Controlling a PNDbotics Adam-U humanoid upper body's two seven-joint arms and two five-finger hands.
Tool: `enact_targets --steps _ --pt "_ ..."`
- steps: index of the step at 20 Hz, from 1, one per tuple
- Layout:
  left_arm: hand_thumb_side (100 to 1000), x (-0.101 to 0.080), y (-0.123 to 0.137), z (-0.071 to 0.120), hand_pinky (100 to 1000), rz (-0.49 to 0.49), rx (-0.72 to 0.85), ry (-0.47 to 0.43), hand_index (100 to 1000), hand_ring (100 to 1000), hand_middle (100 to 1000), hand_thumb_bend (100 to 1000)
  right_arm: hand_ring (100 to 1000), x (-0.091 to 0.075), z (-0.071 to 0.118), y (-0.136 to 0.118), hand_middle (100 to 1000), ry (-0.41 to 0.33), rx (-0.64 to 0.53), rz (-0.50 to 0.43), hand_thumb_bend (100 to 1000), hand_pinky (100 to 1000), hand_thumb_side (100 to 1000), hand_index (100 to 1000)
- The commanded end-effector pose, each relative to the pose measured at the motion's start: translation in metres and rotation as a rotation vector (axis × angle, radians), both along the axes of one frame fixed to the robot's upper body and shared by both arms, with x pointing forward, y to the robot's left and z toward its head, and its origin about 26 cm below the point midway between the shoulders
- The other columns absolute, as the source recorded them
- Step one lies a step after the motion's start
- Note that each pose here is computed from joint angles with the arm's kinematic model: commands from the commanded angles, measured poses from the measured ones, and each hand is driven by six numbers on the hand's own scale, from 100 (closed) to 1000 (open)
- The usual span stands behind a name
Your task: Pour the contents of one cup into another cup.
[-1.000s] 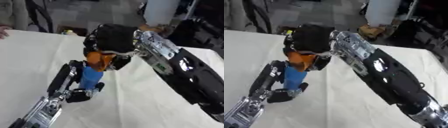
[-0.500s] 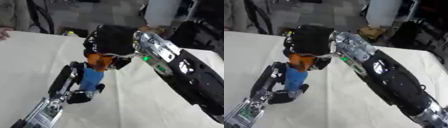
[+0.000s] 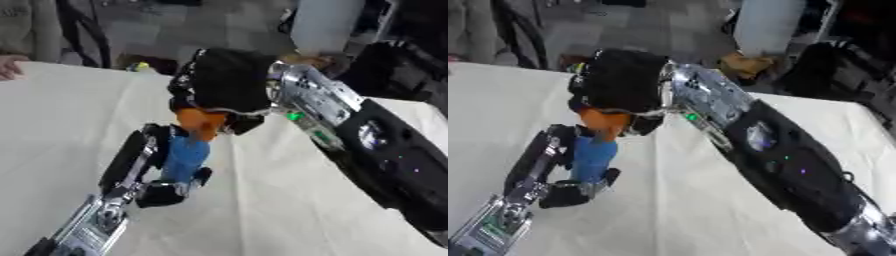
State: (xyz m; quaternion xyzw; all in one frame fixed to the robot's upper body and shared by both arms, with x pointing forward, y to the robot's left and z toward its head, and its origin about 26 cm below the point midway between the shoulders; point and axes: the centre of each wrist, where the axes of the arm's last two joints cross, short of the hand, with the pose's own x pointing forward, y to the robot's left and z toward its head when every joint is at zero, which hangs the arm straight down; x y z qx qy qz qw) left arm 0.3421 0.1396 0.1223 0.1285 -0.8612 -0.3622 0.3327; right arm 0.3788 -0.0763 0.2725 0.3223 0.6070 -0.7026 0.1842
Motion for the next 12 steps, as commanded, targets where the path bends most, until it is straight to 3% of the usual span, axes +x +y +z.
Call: enact_targets --steps 1,12 --pt "100 -0.0008 -0.0045 0.01 196 -0.014 -0.012 -0.037 660 265 252 382 370 0.0002 0.0121 -0.0009 328 -0.039 0.008 -0.005 337 322 100 566" --pt "100 -0.0009 -0.005 0.0096 193 -0.01 -0.012 -0.036 658 263 250 390 371 -0.0003 0.0135 -0.0001 328 -0.051 0.007 -0.003 337 324 100 567"
